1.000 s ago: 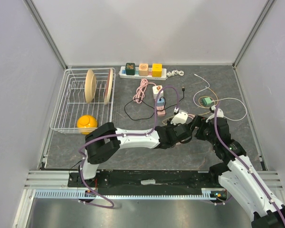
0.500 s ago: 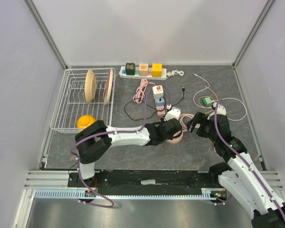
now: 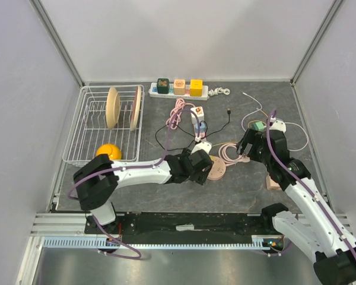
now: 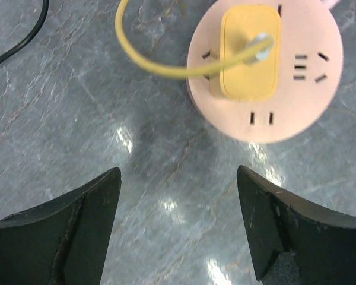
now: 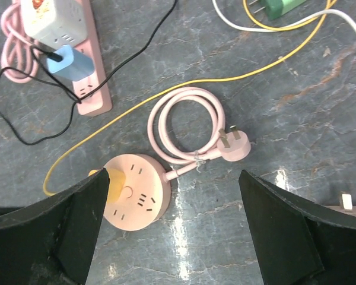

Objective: Insert the plug
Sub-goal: Adjust the socket at the center of the board, then move the plug to the center of the board, then pick up the plug from the center of the board, then adjust the plug.

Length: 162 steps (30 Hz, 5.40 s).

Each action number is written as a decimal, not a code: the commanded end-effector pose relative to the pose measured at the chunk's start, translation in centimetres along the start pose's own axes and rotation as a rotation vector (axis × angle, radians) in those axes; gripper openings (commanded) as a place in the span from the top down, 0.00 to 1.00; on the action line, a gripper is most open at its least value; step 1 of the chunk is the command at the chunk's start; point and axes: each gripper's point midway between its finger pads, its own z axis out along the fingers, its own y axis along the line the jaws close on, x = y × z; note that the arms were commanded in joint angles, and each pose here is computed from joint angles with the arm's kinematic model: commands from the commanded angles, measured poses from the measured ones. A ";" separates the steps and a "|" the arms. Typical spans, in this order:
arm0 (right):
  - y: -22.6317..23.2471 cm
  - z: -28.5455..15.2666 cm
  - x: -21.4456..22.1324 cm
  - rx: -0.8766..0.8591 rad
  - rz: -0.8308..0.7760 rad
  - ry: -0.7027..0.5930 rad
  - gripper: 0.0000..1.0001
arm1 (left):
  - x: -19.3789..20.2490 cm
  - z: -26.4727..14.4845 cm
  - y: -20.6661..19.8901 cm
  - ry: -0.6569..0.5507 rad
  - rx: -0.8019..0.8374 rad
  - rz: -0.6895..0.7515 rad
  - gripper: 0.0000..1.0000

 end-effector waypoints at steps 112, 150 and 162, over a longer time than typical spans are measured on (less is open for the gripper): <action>-1.5 2.8 0.3 -0.163 -0.136 0.001 0.76 | -13.2 -14.0 8.1 -0.472 0.303 -0.304 0.13; 13.8 -7.0 -5.4 -0.884 -0.507 -0.241 0.74 | -21.7 -12.6 -3.9 -0.272 0.819 -0.469 0.00; 13.8 -6.1 -5.1 -0.880 -0.512 -0.238 0.71 | -21.0 -12.5 -5.2 -0.187 0.882 -0.482 0.20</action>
